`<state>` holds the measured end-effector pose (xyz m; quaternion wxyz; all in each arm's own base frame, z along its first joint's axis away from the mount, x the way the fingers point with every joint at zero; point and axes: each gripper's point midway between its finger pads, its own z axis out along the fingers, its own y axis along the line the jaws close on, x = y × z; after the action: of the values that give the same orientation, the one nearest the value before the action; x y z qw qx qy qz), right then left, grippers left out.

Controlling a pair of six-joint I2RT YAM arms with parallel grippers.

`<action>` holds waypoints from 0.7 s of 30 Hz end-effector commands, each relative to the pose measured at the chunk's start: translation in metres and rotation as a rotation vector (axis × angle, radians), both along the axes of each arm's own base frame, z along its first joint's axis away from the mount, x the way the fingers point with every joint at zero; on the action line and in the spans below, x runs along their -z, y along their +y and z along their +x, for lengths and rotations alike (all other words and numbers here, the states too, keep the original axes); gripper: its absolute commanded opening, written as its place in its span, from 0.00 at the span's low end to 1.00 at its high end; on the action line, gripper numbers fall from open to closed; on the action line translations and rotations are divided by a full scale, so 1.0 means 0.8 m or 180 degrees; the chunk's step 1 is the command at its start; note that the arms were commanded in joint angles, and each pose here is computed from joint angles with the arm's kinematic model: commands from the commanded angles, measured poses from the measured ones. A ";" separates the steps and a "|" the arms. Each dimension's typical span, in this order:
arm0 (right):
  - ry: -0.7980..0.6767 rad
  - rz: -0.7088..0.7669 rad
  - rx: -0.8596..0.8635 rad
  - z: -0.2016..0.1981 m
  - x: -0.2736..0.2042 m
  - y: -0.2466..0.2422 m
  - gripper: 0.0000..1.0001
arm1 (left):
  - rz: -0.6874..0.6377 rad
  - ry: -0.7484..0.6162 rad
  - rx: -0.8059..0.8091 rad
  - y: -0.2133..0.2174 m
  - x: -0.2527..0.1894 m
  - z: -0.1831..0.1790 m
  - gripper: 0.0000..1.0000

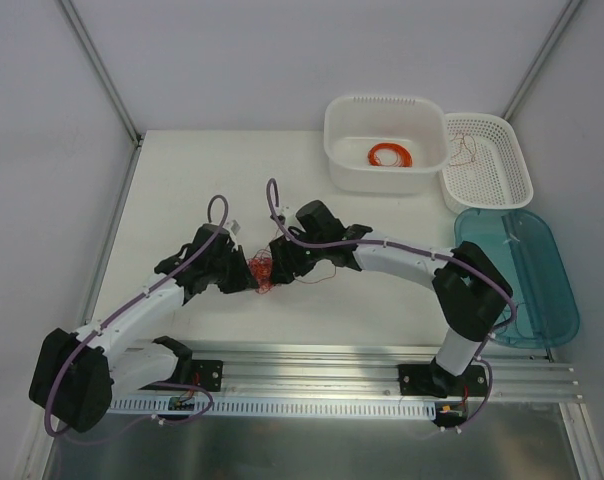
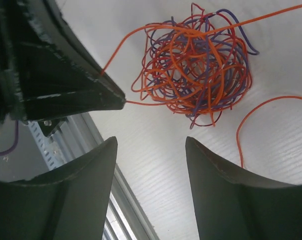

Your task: Untangle the cables

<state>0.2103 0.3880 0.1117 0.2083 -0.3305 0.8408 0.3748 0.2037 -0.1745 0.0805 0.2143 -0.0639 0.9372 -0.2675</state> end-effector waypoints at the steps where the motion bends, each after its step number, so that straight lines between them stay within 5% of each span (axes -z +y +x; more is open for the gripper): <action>1: -0.0272 0.0322 -0.0100 0.025 -0.017 0.038 0.60 | -0.0125 -0.0085 -0.0014 -0.006 -0.010 -0.001 0.00; 21: -0.0344 0.0033 -0.0756 0.007 0.018 0.073 0.52 | -0.0019 -0.0095 -0.0166 0.008 0.005 -0.007 0.00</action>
<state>0.2220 0.4396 0.0959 0.2193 -0.4253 0.7947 0.3736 0.1939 -0.1660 0.0716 0.2213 -0.0804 0.9355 -0.2634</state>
